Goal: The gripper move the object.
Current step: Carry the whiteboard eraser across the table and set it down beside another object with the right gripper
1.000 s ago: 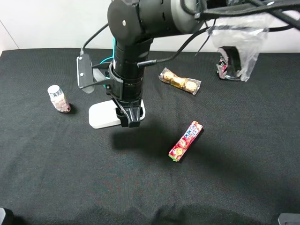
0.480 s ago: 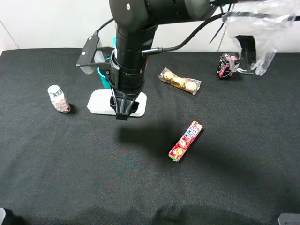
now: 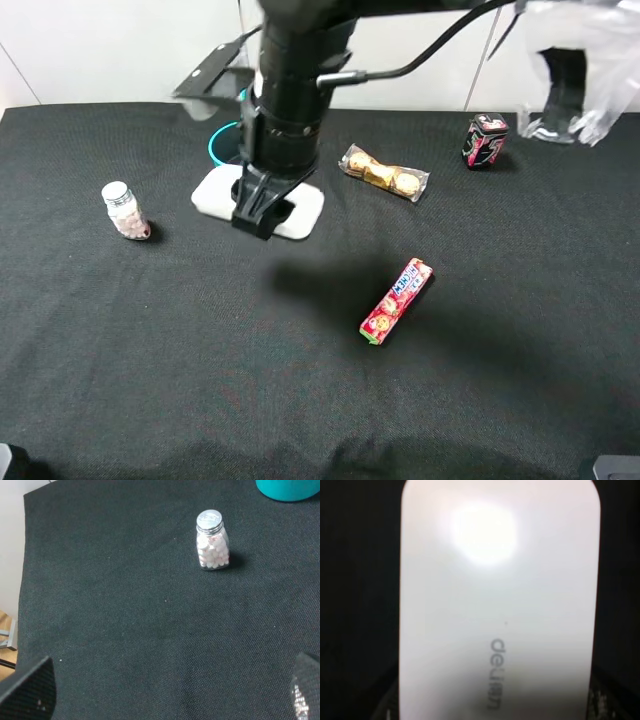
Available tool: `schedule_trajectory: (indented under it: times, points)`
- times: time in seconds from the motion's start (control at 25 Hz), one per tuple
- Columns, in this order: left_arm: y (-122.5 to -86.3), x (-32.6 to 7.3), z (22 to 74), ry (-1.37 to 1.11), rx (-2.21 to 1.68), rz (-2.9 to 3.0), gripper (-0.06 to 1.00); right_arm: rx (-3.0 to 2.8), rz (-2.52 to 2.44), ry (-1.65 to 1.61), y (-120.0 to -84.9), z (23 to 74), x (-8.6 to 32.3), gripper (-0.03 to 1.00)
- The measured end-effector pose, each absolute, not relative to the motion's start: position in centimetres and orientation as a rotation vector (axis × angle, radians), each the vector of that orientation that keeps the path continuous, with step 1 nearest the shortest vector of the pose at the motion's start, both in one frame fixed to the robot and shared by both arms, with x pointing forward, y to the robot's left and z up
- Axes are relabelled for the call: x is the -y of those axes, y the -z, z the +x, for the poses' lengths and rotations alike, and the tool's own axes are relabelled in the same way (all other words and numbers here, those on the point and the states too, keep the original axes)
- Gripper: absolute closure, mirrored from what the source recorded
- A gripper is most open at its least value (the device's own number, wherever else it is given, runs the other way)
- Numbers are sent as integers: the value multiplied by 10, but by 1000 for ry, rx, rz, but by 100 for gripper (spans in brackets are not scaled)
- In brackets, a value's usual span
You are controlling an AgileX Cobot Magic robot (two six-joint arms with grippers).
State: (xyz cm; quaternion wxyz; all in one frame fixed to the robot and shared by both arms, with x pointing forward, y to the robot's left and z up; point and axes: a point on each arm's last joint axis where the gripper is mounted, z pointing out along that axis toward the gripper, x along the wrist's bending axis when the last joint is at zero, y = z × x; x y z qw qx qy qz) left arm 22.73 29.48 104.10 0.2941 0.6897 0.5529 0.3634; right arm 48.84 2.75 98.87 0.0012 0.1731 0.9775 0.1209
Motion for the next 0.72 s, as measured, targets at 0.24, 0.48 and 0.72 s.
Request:
schedule_trajectory:
  times: [0.24,0.48,0.72]
  points:
    - [-1041,-295,227,-967,-1472,1836,-5,-3024,742,-382,-998,518,4,51]
    - [-1041,-295,227,-967,-1472,1836,-5,-2950,905,-410,-1010,545,36,51]
    - [-1041,-295,227,-967,-1472,1836,-5,-2892,1052,-405,-1016,565,68,51]
